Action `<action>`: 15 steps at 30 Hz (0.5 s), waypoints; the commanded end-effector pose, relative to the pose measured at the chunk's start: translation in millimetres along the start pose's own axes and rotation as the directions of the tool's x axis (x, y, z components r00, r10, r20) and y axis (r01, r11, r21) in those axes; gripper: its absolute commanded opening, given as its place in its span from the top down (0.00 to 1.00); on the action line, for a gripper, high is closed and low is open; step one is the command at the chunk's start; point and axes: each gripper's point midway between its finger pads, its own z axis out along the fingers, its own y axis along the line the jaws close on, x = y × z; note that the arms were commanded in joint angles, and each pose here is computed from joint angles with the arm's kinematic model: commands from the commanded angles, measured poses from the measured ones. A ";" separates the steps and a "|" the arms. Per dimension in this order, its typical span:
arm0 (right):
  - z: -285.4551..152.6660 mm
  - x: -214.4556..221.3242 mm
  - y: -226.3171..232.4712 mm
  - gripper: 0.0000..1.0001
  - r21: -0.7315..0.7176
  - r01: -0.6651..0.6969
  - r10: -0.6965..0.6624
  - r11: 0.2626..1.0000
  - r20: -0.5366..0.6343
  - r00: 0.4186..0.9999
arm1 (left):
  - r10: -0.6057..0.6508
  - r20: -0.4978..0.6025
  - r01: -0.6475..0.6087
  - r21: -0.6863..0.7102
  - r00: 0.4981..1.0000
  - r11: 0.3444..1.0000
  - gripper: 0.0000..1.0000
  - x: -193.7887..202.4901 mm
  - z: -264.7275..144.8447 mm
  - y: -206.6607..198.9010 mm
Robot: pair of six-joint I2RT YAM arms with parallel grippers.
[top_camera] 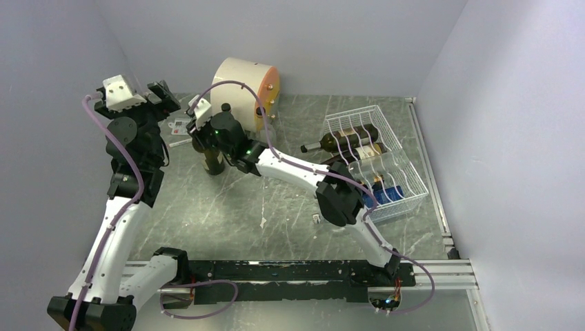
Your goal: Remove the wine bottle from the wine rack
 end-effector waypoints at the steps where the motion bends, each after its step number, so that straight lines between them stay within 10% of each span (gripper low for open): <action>1: 4.2 -29.9 -9.0 0.99 0.036 -0.034 0.032 0.999 0.070 0.997 | -0.018 0.003 0.018 0.020 1.000 1.000 0.02 -1.4 5.2 -3.7; 10: -7.1 -42.3 -9.7 0.37 0.032 -0.007 0.004 0.999 0.091 0.996 | -0.025 0.005 0.025 0.024 1.000 0.999 0.02 -2.5 5.2 -3.1; 15: -19.4 -66.7 -11.7 0.27 0.027 0.012 -0.015 1.000 0.118 0.993 | -0.030 0.017 0.029 0.019 0.999 0.999 0.02 -5.7 2.7 -1.2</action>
